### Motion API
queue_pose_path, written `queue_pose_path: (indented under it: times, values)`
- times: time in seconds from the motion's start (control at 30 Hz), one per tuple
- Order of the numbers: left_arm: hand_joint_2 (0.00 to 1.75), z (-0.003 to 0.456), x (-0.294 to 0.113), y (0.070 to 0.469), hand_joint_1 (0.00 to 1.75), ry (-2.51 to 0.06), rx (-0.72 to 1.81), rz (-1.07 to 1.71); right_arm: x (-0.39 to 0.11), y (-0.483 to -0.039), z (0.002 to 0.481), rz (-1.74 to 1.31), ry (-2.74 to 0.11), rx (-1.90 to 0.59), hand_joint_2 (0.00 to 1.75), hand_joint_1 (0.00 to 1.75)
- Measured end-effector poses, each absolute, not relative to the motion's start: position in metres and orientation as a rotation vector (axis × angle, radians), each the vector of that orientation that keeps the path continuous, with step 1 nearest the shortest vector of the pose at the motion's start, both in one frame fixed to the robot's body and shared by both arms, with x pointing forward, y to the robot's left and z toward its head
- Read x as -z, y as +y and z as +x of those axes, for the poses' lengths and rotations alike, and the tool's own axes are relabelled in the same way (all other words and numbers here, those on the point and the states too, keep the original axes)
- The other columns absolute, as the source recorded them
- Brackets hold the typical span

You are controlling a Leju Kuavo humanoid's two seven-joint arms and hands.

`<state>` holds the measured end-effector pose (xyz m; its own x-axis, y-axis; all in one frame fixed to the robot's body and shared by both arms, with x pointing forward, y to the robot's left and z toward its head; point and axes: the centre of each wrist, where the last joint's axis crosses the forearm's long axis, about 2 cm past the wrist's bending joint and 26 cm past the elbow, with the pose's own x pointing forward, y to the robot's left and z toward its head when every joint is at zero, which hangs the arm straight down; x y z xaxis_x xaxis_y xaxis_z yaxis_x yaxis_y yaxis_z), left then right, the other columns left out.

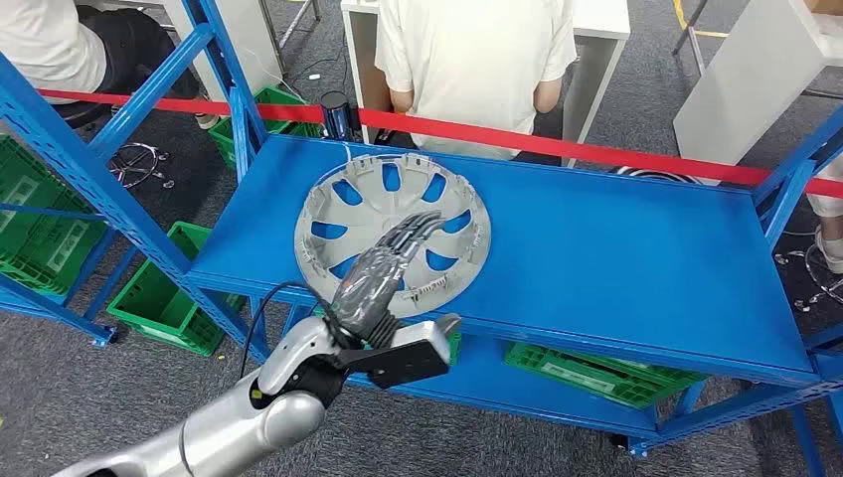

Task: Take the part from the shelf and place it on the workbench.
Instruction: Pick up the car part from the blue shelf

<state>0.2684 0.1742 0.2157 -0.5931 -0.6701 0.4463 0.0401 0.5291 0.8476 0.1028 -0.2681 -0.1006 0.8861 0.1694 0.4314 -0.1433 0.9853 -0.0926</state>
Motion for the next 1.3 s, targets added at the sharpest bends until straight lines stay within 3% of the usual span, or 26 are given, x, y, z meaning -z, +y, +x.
queue_pose_path:
  times: [0.37, 0.6, 1.3]
  values:
    - [1.75, 0.286, -0.233, 0.163, 0.00, -1.538, 1.391, 0.687, 0.101, -0.265, 0.102, -0.049, -0.439, -0.170, 0.00, 0.00]
    - [1.75, 0.292, -0.217, 0.156, 0.00, -1.265, 1.623, 0.697, 0.101, -0.262, 0.102, -0.037, -0.437, -0.170, 0.00, 0.00]
    - [1.75, 0.294, -0.192, 0.151, 0.00, -1.142, 1.738, 0.693, 0.100, -0.261, 0.102, -0.031, -0.436, -0.172, 0.00, 0.00]
